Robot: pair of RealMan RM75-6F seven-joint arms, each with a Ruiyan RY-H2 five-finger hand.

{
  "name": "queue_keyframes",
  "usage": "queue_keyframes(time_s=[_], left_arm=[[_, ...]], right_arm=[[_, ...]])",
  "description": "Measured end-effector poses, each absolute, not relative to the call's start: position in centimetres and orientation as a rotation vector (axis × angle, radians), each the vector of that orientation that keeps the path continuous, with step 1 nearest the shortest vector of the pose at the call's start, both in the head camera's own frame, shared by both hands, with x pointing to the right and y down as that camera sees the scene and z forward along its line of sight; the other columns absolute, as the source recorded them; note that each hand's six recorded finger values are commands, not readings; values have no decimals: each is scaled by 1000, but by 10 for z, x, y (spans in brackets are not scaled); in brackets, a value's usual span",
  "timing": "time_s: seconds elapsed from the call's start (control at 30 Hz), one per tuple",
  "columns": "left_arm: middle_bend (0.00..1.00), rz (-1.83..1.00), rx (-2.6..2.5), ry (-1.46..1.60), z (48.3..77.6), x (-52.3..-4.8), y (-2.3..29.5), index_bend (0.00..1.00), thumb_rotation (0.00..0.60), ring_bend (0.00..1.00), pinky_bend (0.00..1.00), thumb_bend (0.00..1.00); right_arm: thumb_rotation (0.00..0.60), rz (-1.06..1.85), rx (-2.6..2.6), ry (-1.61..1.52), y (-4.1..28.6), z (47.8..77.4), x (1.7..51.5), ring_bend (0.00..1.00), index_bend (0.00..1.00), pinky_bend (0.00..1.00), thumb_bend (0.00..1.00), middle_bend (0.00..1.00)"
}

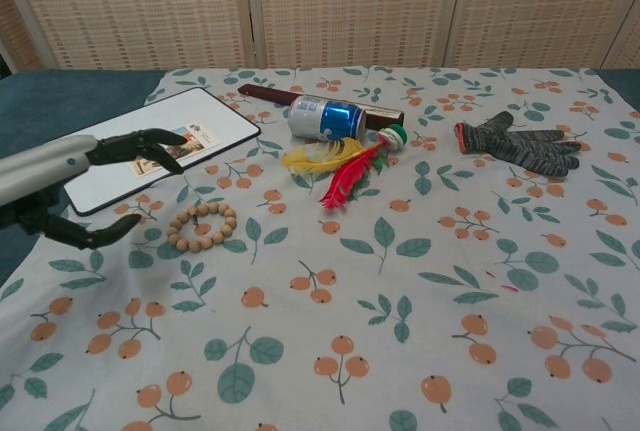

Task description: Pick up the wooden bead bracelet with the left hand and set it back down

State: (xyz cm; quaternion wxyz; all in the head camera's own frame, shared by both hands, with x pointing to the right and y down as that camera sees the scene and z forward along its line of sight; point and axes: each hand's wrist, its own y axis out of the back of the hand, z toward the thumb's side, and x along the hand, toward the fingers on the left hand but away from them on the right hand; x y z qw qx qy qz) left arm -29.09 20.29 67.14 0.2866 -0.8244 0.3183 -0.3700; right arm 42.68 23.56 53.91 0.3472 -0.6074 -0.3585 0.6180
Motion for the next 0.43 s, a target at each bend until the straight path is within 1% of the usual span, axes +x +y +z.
queue_keyframes(time_s=[0.07, 0.17, 0.27, 0.37, 0.43], left_arm=[[14, -984, -2151, 882, 654, -306, 203, 56, 555, 0, 0, 485], [0, -1023, -2028, 902, 627, -337, 209, 56, 522, 0, 0, 485], [0, -1068, -1900, 963, 603, -363, 225, 49, 525, 0, 0, 485], [0, -1136, -1803, 1058, 582, -390, 245, 22, 532, 0, 0, 485], [0, -1181, -1767, 1082, 575, -401, 250, 15, 533, 0, 0, 484]], right_arm=[[311, 1604, -1569, -928, 235, 539, 427, 0, 0, 0, 197, 0], [310, 1606, -1548, -922, 235, 539, 428, 0, 0, 0, 197, 0], [310, 1605, -1527, -916, 236, 539, 426, 0, 0, 0, 197, 0], [311, 1608, -1514, -912, 236, 541, 424, 0, 0, 0, 197, 0], [312, 1613, -1499, -911, 236, 542, 424, 0, 0, 0, 197, 0]])
